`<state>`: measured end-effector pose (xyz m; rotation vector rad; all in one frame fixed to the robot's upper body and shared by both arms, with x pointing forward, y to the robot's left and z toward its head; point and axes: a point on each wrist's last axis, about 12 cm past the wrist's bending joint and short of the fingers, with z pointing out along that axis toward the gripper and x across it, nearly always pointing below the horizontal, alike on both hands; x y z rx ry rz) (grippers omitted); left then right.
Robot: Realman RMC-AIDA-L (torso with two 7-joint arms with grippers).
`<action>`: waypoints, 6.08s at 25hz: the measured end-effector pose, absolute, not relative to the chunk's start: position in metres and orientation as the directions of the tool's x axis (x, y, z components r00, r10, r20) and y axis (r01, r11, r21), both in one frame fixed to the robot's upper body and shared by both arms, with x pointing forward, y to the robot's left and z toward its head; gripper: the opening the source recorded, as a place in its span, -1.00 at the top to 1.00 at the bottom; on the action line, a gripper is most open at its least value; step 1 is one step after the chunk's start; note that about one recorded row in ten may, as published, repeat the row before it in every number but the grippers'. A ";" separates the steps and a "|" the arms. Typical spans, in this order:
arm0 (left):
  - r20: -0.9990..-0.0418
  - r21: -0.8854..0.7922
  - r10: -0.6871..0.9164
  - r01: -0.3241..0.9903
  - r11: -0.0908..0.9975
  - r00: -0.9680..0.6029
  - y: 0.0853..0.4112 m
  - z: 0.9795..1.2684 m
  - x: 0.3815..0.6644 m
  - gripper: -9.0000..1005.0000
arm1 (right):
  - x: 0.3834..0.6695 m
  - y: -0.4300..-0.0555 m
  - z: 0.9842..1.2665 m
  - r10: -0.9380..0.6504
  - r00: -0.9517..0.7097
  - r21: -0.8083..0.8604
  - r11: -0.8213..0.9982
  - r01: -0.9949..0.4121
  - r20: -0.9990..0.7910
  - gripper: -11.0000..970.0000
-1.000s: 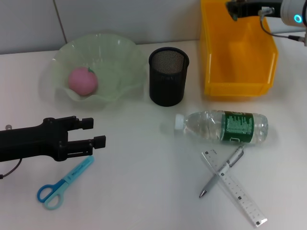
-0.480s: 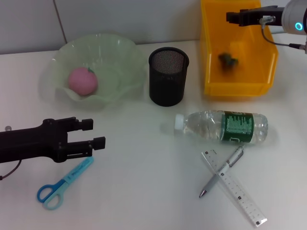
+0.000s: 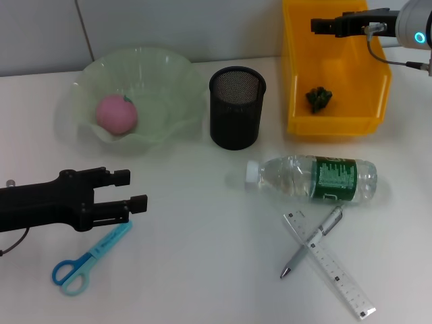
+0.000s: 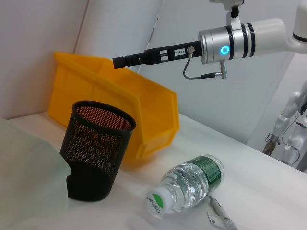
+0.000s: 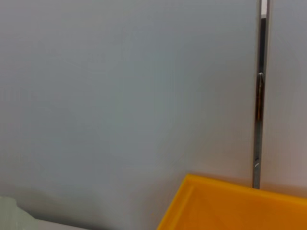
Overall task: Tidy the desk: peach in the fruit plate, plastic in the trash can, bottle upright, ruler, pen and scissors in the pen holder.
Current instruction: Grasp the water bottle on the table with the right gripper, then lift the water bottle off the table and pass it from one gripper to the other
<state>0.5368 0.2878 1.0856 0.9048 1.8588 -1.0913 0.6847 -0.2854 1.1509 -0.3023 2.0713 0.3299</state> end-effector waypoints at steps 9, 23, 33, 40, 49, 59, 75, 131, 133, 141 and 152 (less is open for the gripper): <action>-0.880 -0.347 0.186 0.860 0.375 -0.437 0.288 1.086 0.537 -0.50 | 0.684 -0.284 1.152 -0.071 -0.476 0.111 0.933 -0.342 -0.876 -0.55; -0.881 -0.343 0.190 0.863 0.372 -0.433 0.287 1.087 0.538 -0.50 | 0.680 -0.289 1.163 -0.065 -0.445 0.110 0.929 -0.355 -0.893 -0.57; -0.882 -0.338 0.195 0.864 0.374 -0.430 0.285 1.087 0.539 -0.50 | 0.645 -0.287 1.225 -0.210 -0.414 0.168 0.688 -0.706 -0.886 -0.57; -0.881 -0.339 0.196 0.864 0.374 -0.430 0.286 1.087 0.539 -0.50 | 0.634 -0.285 1.258 -0.416 -0.431 0.174 0.526 -0.832 -0.801 -0.57; -0.874 -0.339 0.216 0.864 0.372 -0.436 0.287 1.087 0.539 -0.50 | 0.638 -0.263 1.255 -0.692 -0.418 0.111 0.443 -0.890 -0.588 -0.57; -0.876 -0.331 0.222 0.869 0.368 -0.428 0.285 1.087 0.540 -0.50 | 0.648 -0.226 1.226 -0.868 -0.355 0.045 0.363 -0.931 -0.346 -0.57; -0.876 -0.340 0.212 0.868 0.362 -0.432 0.283 1.087 0.540 -0.50 | 0.643 -0.197 1.193 -0.956 -0.240 0.002 0.244 -0.970 -0.171 -0.57; -0.876 -0.353 0.196 0.863 0.362 -0.441 0.282 1.089 0.540 -0.50 | 0.639 -0.178 1.131 -0.985 -0.157 -0.047 0.160 -0.986 -0.069 -0.57; -0.876 -0.353 0.196 0.863 0.362 -0.441 0.282 1.089 0.540 -0.50 | 0.639 -0.178 1.131 -0.985 -0.157 -0.047 0.160 -0.986 -0.068 -0.57; -0.876 -0.353 0.196 0.863 0.362 -0.441 0.282 1.089 0.540 -0.50 | 0.640 -0.179 1.131 -0.985 -0.156 -0.061 0.160 -0.985 -0.067 -0.57; -0.876 -0.354 0.196 0.862 0.363 -0.441 0.282 1.089 0.540 -0.50 | 0.639 -0.177 1.128 -0.987 -0.146 -0.064 0.150 -0.987 -0.066 -0.57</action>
